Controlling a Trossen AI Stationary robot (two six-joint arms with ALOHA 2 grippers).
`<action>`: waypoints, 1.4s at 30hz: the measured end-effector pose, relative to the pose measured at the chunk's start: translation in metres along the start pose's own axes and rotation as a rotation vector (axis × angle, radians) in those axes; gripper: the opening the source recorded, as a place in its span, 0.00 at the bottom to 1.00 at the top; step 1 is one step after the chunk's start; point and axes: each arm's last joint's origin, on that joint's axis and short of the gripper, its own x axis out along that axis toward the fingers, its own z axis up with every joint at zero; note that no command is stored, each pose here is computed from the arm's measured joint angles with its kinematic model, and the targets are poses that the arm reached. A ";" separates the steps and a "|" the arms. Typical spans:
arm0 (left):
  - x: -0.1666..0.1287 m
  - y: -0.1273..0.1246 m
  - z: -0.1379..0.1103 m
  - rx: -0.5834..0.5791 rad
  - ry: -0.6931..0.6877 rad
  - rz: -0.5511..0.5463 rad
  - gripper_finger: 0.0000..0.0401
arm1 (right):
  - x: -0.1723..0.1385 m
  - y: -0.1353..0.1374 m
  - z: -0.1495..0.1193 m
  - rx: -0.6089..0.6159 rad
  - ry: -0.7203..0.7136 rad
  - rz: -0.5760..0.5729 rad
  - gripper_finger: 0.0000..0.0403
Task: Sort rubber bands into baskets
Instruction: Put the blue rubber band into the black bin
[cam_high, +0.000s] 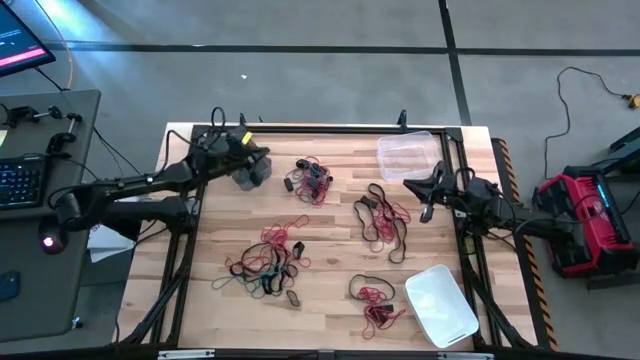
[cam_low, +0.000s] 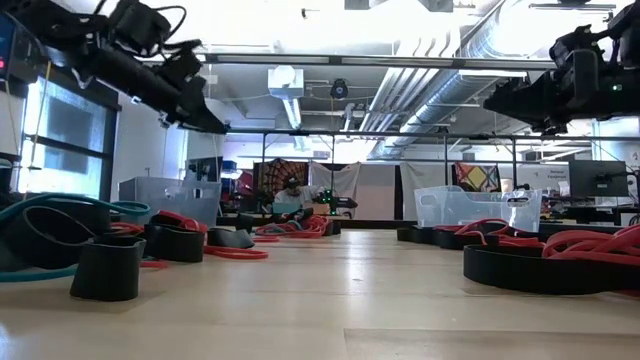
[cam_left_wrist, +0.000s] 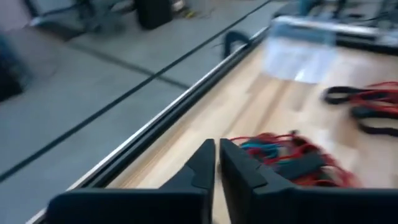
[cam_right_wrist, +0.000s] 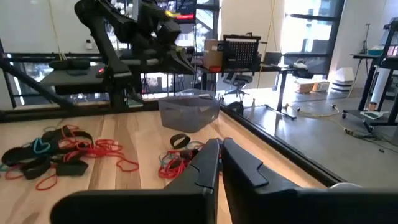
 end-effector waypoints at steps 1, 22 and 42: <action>-0.002 -0.003 0.000 0.015 -0.015 -0.028 0.01 | 0.001 0.000 0.000 0.003 0.004 0.002 0.03; -0.064 -0.114 0.010 0.220 0.021 -0.571 0.00 | 0.017 0.004 -0.005 0.016 0.057 0.080 0.00; -0.147 -0.191 -0.033 0.139 0.801 -0.594 0.01 | 0.018 0.004 -0.004 0.011 0.056 0.080 0.00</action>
